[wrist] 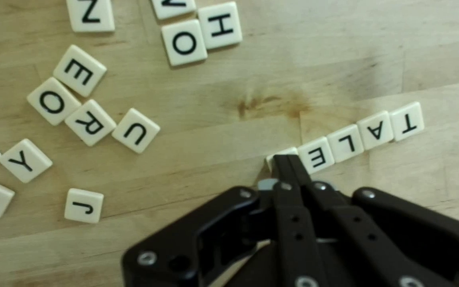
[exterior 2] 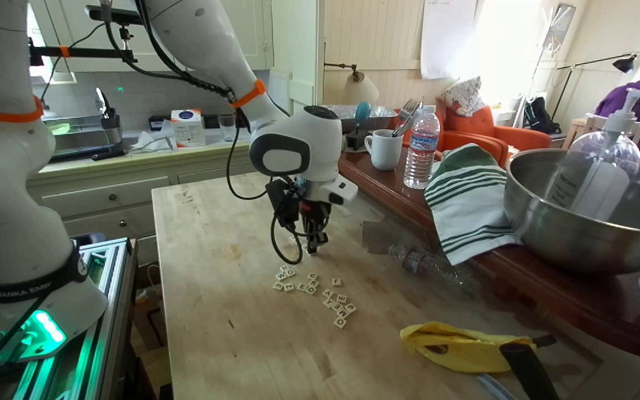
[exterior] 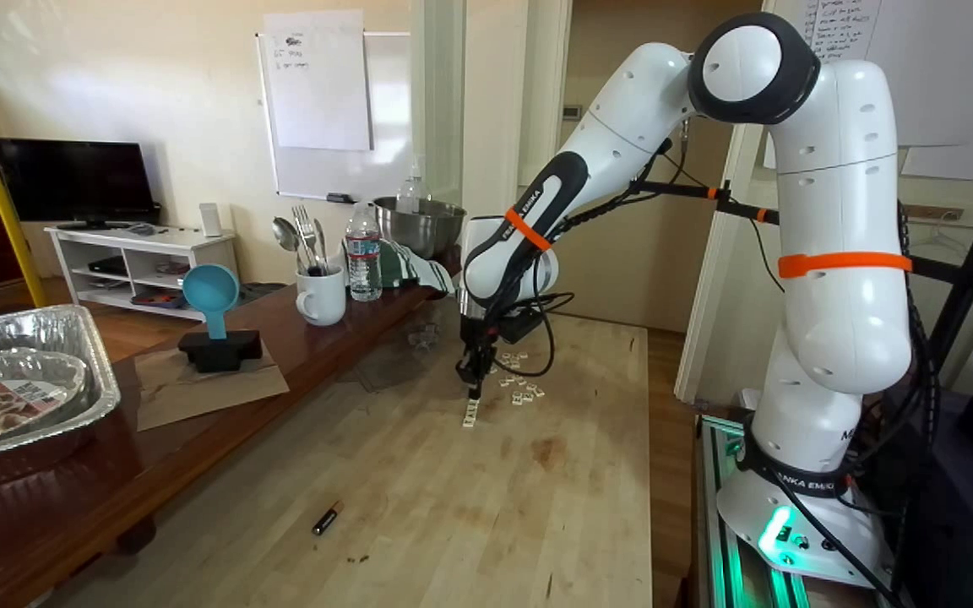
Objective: Move the objects on the table
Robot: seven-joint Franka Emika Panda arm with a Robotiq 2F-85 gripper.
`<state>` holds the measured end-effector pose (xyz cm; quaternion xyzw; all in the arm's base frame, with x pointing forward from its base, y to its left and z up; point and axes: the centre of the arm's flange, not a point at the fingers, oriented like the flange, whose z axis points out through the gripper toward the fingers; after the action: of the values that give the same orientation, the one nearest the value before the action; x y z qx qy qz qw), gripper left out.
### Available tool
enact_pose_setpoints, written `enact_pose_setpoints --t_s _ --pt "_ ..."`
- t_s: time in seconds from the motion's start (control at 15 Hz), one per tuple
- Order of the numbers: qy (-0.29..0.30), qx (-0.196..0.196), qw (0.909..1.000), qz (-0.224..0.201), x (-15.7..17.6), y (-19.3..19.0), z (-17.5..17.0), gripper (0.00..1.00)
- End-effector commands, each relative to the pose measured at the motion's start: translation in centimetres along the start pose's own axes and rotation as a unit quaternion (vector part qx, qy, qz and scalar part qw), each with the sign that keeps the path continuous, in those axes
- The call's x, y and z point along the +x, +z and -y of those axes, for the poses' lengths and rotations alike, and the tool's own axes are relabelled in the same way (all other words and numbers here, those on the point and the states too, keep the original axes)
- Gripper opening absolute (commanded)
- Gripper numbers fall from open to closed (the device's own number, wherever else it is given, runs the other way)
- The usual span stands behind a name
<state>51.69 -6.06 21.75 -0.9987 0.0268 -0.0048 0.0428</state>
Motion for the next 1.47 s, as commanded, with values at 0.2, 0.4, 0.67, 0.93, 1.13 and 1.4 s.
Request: enact_pose_setpoints --t_s 0.2,0.4,0.67,0.93,1.13,1.4 --pt "0.0 0.003 1.0 0.004 -0.3 0.5 0.1 0.0" --pt "0.0 0.002 1.0 -0.001 -0.2 -0.1 0.0 0.0" --pt "-0.001 0.005 1.0 -0.007 -0.2 -0.8 -0.1 0.0" --pt "-0.006 0.009 0.9999 -0.012 -0.2 -1.7 -0.1 0.0" --pt "-0.02 0.013 0.9997 -0.011 -0.5 -2.7 0.2 0.0" --pt "-0.064 0.015 0.9978 -0.009 -1.0 -4.0 0.9 0.4"
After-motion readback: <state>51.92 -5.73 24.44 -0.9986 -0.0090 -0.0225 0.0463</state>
